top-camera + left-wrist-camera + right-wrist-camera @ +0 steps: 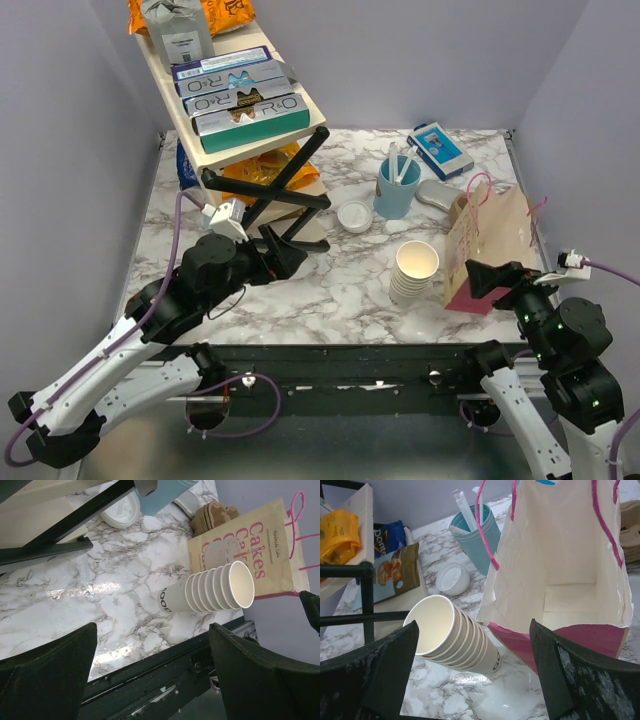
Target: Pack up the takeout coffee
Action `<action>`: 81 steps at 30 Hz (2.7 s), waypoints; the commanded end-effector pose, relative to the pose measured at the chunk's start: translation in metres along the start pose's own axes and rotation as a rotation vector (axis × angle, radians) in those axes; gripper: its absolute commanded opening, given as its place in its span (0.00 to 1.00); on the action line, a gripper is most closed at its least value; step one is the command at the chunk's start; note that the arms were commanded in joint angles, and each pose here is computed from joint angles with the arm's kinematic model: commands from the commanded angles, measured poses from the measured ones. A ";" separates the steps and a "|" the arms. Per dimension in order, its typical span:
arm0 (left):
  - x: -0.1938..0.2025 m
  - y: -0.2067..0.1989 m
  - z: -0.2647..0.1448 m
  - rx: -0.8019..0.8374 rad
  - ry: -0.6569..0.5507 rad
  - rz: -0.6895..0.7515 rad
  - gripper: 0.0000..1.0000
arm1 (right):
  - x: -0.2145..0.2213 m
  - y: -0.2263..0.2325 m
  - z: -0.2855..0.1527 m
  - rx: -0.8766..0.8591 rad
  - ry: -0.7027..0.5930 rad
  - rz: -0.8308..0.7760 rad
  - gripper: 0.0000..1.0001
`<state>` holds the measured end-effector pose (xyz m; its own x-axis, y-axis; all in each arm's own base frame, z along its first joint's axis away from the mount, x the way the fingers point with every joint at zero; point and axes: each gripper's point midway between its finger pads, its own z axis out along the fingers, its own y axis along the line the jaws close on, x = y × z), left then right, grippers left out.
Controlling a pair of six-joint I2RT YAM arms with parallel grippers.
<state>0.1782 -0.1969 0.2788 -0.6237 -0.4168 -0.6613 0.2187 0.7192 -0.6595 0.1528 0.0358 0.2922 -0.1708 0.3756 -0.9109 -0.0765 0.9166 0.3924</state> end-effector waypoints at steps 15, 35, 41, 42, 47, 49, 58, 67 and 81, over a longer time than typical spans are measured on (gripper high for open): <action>0.016 -0.070 0.019 0.012 -0.006 0.219 0.99 | -0.067 0.032 -0.031 -0.118 -0.124 -0.112 1.00; -0.034 -0.099 0.157 -0.277 -0.159 0.481 0.99 | -0.051 0.087 -0.025 -0.443 -0.091 -0.161 1.00; -0.049 -0.086 0.179 -0.309 -0.180 0.491 0.99 | -0.041 0.083 -0.019 -0.435 -0.070 -0.171 1.00; -0.049 -0.087 0.181 -0.301 -0.183 0.500 0.99 | -0.040 0.082 -0.017 -0.430 -0.066 -0.169 1.00; -0.051 -0.098 0.193 -0.273 -0.187 0.538 0.99 | -0.032 0.081 -0.011 -0.434 -0.054 -0.169 1.00; -0.054 -0.097 0.197 -0.286 -0.189 0.545 0.99 | -0.030 0.080 -0.009 -0.429 -0.049 -0.176 1.00; -0.083 -0.041 0.194 -0.429 -0.219 0.502 0.99 | -0.026 0.076 -0.003 -0.412 -0.049 -0.193 1.00; -0.091 0.029 0.147 -0.573 -0.243 0.445 0.99 | -0.020 0.076 0.003 -0.411 -0.018 -0.187 1.00; -0.102 0.140 0.041 -0.830 -0.348 0.231 0.99 | -0.011 0.076 0.009 -0.414 0.011 -0.177 1.00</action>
<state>0.3270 -0.1235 0.2554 -0.3560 -0.1530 -0.9219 -0.2025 0.9757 -0.0837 0.1567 0.0962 0.3332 -0.1201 0.2196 -0.9682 -0.4667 0.8483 0.2503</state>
